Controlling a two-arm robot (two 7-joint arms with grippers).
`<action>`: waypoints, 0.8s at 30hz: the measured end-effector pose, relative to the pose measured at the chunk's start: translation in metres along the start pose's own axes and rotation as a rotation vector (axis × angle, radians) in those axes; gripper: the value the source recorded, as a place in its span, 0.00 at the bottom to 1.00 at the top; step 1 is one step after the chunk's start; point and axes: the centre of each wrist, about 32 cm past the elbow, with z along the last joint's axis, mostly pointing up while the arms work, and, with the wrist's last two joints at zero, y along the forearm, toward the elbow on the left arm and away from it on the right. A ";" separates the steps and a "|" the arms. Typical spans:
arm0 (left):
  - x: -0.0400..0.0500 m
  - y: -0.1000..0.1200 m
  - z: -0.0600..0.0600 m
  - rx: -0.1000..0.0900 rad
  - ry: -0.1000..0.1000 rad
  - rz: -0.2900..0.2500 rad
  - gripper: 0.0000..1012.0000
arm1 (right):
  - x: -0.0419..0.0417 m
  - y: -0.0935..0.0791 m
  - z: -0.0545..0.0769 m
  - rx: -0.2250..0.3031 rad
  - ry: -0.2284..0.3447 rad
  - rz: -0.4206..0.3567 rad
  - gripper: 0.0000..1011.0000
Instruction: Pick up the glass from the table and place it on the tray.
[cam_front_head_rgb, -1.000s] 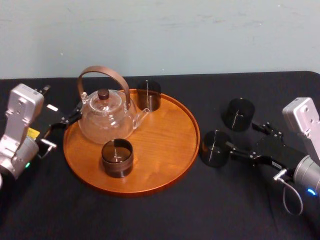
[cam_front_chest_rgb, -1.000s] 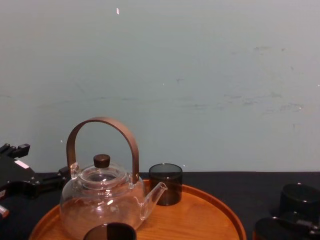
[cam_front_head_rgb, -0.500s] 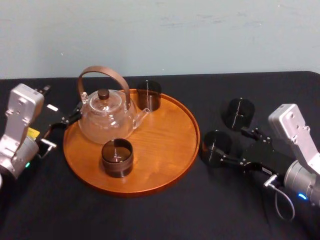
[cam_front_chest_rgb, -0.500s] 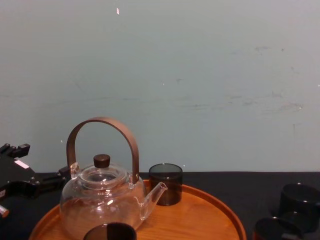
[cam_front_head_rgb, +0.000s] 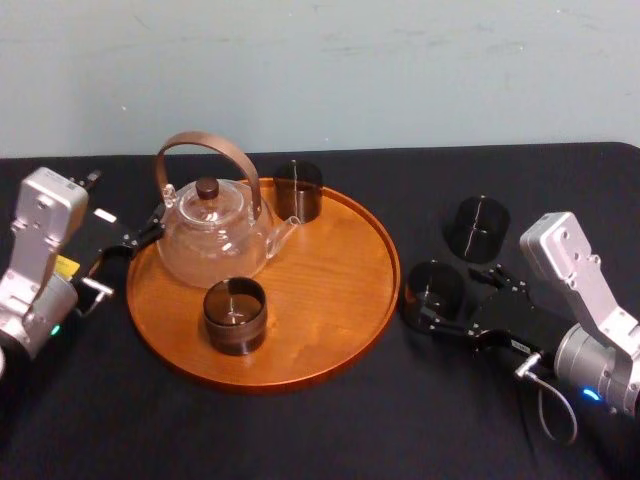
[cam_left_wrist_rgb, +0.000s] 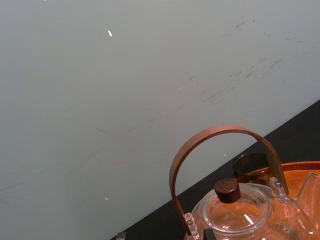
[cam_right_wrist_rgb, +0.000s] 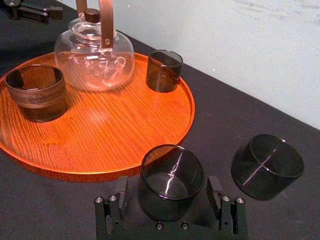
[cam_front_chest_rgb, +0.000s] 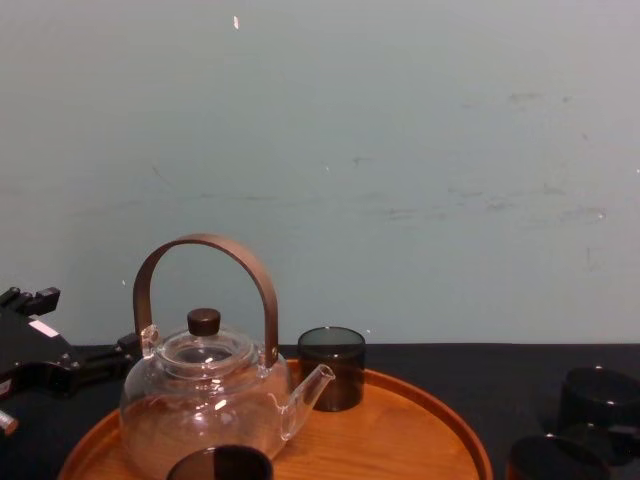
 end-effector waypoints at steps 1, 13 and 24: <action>0.0000 0.000 0.000 0.000 0.000 0.000 0.99 | 0.0005 0.001 -0.001 -0.003 0.004 0.002 0.99; 0.0000 0.000 0.000 0.000 0.000 0.000 0.99 | 0.0046 0.009 -0.006 -0.020 0.017 0.004 0.99; 0.0000 0.000 0.000 0.000 0.000 0.000 0.99 | 0.0070 0.016 -0.009 -0.018 0.020 0.013 0.99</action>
